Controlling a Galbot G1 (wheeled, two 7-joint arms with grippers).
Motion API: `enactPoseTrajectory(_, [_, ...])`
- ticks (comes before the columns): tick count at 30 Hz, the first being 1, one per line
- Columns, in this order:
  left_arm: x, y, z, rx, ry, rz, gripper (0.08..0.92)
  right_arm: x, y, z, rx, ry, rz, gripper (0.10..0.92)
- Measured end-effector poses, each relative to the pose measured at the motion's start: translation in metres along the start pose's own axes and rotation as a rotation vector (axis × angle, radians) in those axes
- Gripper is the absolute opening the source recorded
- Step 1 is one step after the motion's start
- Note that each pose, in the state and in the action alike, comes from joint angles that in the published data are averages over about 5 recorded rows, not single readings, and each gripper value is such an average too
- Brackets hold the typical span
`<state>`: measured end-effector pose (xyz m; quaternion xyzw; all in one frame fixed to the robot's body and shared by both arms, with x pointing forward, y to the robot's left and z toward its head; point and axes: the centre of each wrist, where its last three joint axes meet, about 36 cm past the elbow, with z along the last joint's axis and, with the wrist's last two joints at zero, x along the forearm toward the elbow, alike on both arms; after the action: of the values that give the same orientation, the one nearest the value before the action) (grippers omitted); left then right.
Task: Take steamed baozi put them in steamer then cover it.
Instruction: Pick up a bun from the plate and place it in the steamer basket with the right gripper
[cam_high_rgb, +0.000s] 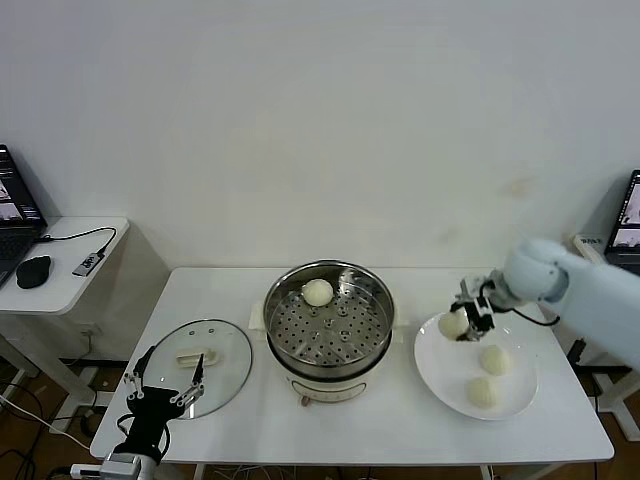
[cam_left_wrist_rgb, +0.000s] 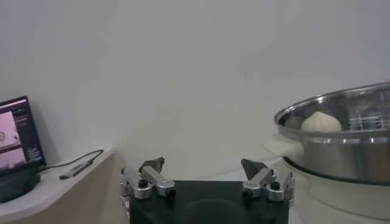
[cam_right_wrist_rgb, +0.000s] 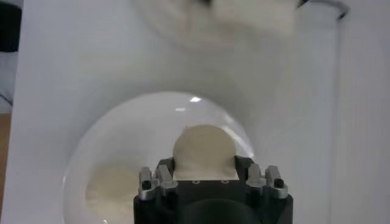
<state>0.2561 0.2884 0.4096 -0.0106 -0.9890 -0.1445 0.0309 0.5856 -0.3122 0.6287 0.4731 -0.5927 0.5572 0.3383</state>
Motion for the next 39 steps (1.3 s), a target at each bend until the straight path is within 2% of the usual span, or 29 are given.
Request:
enactPoseTrajectory(6, [-0.003, -0.001, -0.002, 0.006, -0.009, 0.002, 0.823, 0.036, -0.029, -0.06, 0.021, -0.07, 0.036, 0.619])
enactPoseTrajectory(12, [-0.005, 0.002, -0.002, 0.01, -0.012, -0.012, 0.823, 0.038, -0.047, -0.132, 0.046, -0.126, 0.015, 0.619])
enactPoseTrajectory(25, [-0.006, 0.005, -0.005, 0.017, -0.022, -0.036, 0.823, -0.038, -0.044, -0.25, 0.083, -0.122, -0.096, 0.619])
enactPoseTrajectory(39, [-0.006, 0.005, -0.006, 0.025, -0.03, -0.043, 0.823, -0.101, -0.028, -0.296, 0.074, -0.086, -0.144, 0.619])
